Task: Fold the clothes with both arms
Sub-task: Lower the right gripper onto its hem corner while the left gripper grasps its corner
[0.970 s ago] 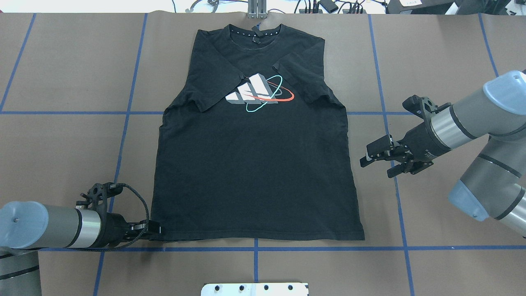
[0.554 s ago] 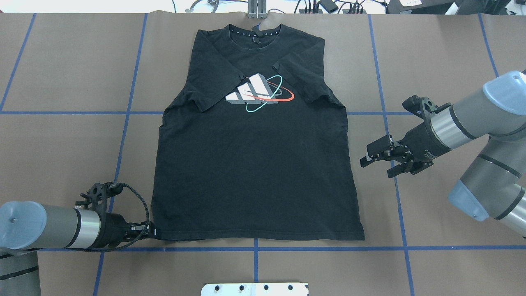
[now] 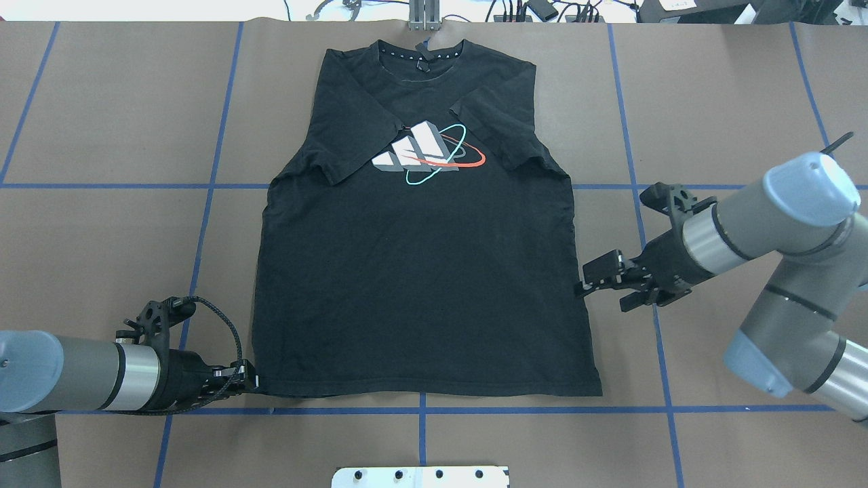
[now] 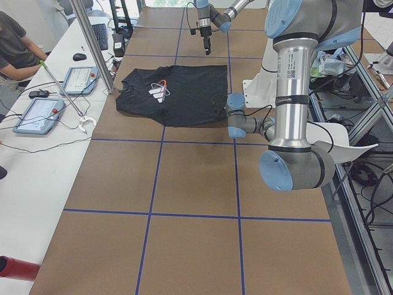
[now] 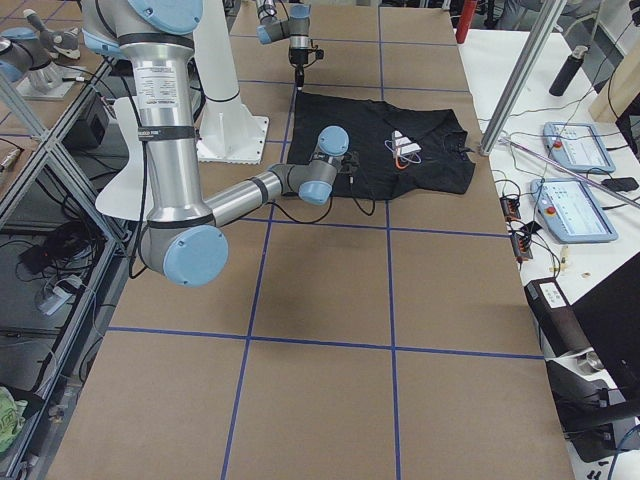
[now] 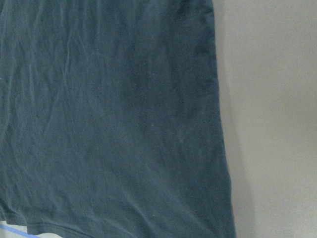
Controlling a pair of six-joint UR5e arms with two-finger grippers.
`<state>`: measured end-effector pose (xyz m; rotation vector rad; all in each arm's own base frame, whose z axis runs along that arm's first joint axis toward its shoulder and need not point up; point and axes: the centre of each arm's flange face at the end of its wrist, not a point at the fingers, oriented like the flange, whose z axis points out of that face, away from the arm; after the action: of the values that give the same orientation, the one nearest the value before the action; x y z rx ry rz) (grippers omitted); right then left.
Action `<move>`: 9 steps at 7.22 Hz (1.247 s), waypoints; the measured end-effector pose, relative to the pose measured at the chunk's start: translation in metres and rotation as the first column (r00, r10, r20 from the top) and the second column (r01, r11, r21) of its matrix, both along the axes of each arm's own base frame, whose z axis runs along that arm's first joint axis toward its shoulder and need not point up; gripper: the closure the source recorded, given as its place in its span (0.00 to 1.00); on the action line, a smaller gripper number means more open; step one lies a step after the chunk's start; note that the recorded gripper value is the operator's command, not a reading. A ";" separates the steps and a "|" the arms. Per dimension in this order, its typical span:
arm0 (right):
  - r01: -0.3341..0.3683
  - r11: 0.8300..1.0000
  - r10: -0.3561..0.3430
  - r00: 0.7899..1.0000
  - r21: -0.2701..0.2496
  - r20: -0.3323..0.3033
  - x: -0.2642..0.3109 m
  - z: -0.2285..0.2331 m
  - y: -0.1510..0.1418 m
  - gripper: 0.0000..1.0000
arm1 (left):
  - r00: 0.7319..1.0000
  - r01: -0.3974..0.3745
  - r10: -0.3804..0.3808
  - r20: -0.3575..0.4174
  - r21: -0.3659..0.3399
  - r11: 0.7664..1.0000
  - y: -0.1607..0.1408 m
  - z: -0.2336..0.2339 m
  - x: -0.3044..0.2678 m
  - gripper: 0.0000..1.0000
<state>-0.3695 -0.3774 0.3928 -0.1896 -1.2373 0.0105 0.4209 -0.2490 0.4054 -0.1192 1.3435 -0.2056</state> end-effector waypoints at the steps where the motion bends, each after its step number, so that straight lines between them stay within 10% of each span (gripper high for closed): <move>1: 0.005 1.000 -0.005 1.000 0.016 -0.014 -0.017 0.001 0.015 0.00 | 1.000 0.004 -0.004 -0.004 0.001 1.000 -0.001 -0.002 -0.002 1.00; 9: 0.078 0.996 -0.081 0.994 -0.044 -0.077 -0.052 0.021 0.092 0.14 | 1.000 0.010 -0.010 -0.022 0.004 1.000 -0.001 -0.012 -0.001 1.00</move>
<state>-0.4211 -0.2856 0.4141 -0.2719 -1.1513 -0.0250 0.4198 -0.2495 0.3937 -0.1114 1.3662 -0.2105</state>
